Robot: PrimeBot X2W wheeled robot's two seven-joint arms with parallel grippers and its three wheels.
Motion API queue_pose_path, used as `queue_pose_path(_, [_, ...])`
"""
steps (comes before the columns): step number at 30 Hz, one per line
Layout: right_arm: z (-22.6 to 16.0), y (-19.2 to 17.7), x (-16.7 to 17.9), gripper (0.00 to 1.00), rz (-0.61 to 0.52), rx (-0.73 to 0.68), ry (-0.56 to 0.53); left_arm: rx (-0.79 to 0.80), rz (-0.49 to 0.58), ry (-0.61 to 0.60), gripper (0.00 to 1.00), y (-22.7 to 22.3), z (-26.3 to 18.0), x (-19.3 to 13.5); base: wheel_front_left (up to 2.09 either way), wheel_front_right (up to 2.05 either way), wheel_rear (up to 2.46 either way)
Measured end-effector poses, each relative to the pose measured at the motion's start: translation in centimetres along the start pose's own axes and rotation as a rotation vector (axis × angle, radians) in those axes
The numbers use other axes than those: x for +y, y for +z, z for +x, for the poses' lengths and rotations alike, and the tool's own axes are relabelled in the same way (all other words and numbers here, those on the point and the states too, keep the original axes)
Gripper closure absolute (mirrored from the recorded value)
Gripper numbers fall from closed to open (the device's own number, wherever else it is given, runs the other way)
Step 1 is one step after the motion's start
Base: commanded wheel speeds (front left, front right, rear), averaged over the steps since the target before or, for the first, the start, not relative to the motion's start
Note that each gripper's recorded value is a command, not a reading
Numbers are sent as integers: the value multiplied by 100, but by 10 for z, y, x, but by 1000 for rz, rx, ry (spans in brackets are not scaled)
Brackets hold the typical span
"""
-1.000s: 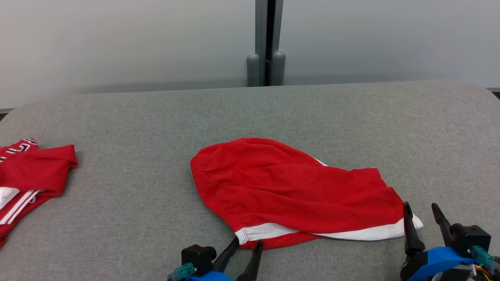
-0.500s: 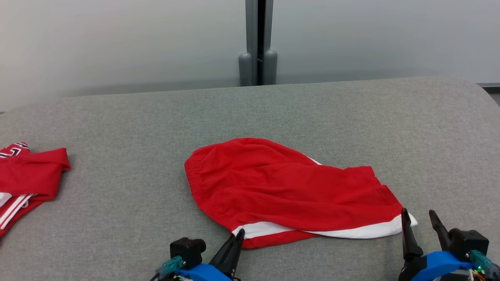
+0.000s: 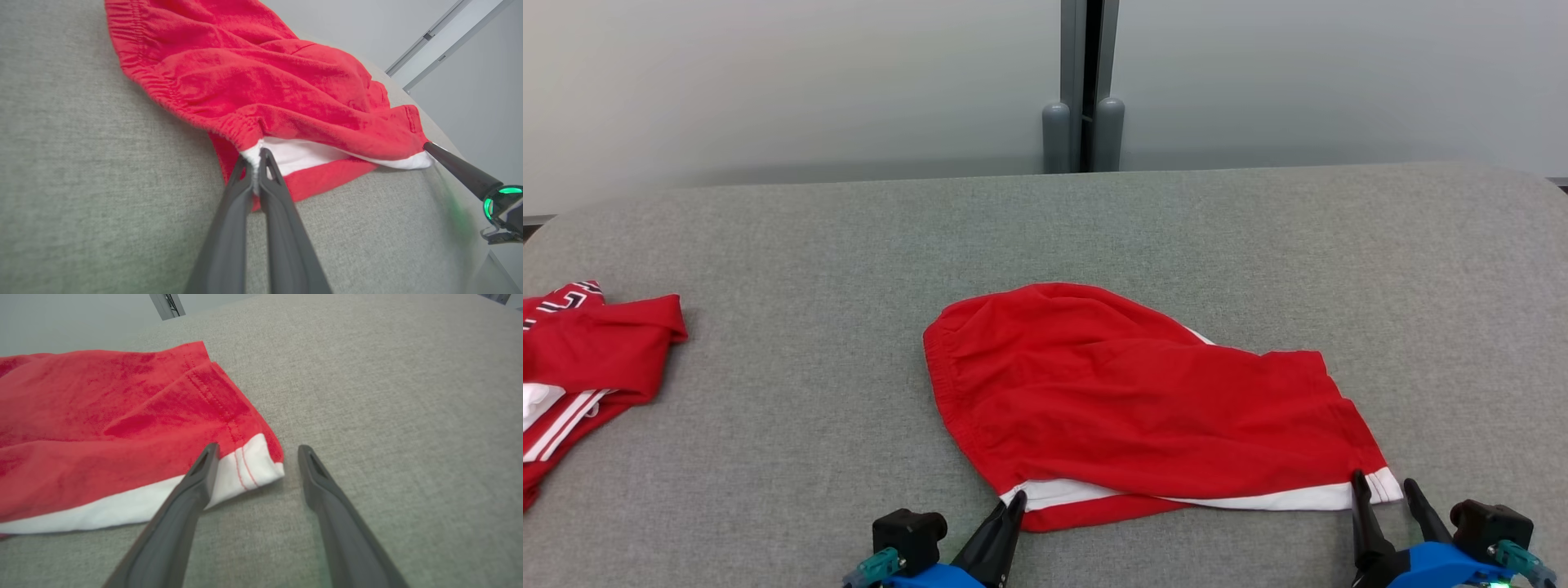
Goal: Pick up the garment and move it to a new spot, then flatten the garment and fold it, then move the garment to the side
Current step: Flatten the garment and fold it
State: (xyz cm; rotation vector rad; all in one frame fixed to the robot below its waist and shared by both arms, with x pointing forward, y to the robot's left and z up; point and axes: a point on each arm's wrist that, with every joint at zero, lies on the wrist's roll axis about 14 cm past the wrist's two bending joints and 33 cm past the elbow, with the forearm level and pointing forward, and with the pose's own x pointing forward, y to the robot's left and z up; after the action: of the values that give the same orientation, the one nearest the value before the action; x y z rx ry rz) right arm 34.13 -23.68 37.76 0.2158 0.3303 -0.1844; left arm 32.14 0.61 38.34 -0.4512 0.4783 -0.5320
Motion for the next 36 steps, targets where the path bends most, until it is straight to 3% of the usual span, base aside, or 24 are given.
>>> queue_pose_path(1, [1, -1, 0, 0, 6, 5, -1, 1, 0, 0, 100, 0, 0, 0, 0, 0, 0])
queue_pose_path(2, [1, -3, 0, 25, 15, 11, -4, 1, -1, 1, 100, 0, 0, 0, 0, 0, 0])
queue_pose_path(4, [1, -6, 0, 91, 29, 20, -8, 2, -1, 1, 100, -1, 1, 1, 0, 0, 0])
queue_pose_path(5, [1, -6, -1, 100, 30, 21, -10, 3, 1, 1, 100, -1, 1, 1, 0, 0, 0])
queue_pose_path(11, [3, 2, 0, 100, 67, -8, -14, -8, 10, 10, 100, 3, -1, 4, 0, 0, 0])
queue_pose_path(18, [10, 64, 27, 100, 210, -199, 68, -140, 84, -11, 100, 47, -7, -1, 0, 0, 0])
queue_pose_path(23, [10, 138, 61, 100, 371, -395, 191, -311, 243, -72, 100, 120, -13, -12, 0, 0, 0])
queue_pose_path(25, [4, 185, 81, 100, 441, -509, 273, -426, 365, -118, 100, 175, -20, -24, 0, 0, 0])
queue_pose_path(31, [-25, 280, 112, 100, 503, -743, 431, -654, 539, -190, 100, 283, -49, -56, 0, 0, 0])
queue_pose_path(36, [-46, 338, 127, 100, 480, -852, 516, -738, 572, -225, 100, 342, -68, -77, 0, 0, 0])
